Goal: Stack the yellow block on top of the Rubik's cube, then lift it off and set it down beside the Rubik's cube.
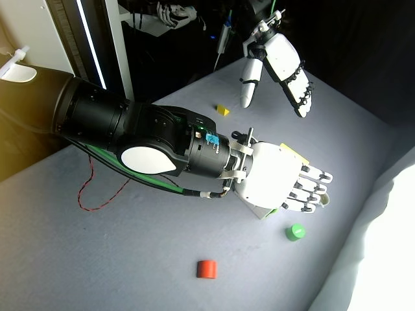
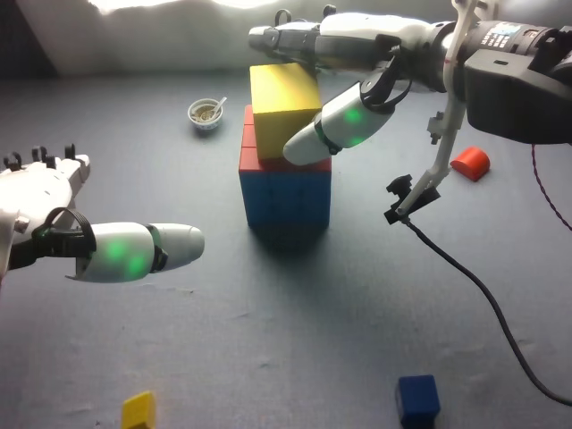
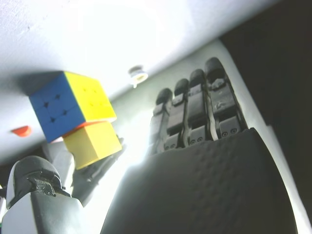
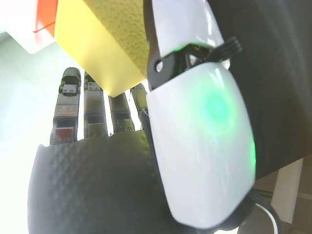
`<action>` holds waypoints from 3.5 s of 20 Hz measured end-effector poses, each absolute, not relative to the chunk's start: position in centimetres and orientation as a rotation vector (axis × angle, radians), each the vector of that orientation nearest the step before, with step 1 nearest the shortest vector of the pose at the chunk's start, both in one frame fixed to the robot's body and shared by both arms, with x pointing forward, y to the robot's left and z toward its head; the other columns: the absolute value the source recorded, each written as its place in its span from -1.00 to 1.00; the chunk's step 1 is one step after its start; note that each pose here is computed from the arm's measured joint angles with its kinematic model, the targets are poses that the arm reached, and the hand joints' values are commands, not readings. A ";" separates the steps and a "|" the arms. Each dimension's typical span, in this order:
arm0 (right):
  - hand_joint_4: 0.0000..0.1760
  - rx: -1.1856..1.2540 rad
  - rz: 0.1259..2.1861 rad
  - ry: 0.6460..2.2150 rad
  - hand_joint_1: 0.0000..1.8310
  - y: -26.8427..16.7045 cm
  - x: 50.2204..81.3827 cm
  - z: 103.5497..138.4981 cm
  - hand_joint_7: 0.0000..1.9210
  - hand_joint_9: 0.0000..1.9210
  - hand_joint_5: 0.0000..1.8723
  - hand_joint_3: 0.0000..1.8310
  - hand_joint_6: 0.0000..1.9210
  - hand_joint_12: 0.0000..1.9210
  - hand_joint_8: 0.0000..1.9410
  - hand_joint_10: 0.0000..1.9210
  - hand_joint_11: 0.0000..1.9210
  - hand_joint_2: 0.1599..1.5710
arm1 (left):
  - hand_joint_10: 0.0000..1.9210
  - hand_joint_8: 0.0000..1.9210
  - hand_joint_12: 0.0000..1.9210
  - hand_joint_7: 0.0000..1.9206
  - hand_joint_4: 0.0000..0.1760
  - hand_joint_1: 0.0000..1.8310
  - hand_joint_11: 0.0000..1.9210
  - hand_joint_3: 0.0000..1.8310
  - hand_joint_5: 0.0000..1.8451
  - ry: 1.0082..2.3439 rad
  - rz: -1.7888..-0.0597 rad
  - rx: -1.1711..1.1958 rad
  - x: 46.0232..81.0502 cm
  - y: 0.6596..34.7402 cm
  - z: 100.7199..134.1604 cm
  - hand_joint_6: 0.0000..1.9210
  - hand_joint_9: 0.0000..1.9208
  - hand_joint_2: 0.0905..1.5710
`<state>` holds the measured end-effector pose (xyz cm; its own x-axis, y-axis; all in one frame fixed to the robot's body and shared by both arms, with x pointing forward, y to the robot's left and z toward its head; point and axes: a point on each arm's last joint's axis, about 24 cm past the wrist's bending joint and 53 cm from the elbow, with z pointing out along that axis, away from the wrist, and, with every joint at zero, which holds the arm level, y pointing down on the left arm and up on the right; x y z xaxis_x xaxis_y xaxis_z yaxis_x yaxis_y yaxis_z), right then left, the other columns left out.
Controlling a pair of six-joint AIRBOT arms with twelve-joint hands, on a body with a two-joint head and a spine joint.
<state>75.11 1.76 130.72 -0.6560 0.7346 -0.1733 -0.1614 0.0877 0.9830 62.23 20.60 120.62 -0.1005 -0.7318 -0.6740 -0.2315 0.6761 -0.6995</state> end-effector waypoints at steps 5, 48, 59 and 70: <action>-1.00 0.570 1.653 1.676 0.32 1.7 75.1 130.8 -1.00 -1.00 -1.00 -0.99 -1.00 -1.00 -1.00 -1.00 -1.00 0.17 | -1.00 -1.00 -0.76 -0.95 -1.00 -0.89 -1.00 -1.00 -0.99 1.671 -0.518 -0.827 61.8 20.5 119.9 -1.00 -0.94 -0.02; -1.00 0.386 1.555 1.715 0.28 -4.8 64.2 124.4 -0.17 -0.42 -0.30 -1.00 0.38 0.94 0.53 0.54 -0.81 0.55 | -0.99 -0.99 -0.63 -0.90 -1.00 -0.87 -1.00 -1.00 -0.94 1.640 -0.479 -0.880 61.4 21.6 120.2 -0.99 -0.89 0.09; -1.00 0.459 1.692 1.582 0.28 -3.5 63.4 123.8 -0.17 -0.38 -0.32 -1.00 0.42 0.93 0.52 0.53 -0.78 0.56 | -1.00 -1.00 -0.65 -0.92 -1.00 -0.86 -1.00 -1.00 -0.95 1.639 -0.477 -0.882 61.3 21.7 120.2 -1.00 -0.90 0.10; -1.00 0.453 1.604 1.656 0.27 -2.7 64.8 119.4 -0.17 -0.37 -0.33 -1.00 0.45 0.90 0.50 0.51 -0.70 0.57 | -0.99 -0.99 -0.65 -0.90 -1.00 -0.88 -1.00 -1.00 -0.95 1.638 -0.476 -0.883 61.4 21.7 120.2 -1.00 -0.89 0.10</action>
<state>64.83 -2.74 119.42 -0.6390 0.7174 -0.2774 -0.2546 0.1430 0.9564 61.35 21.72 120.21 -0.0590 -0.7594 -0.6479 -0.2939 0.6335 -0.7157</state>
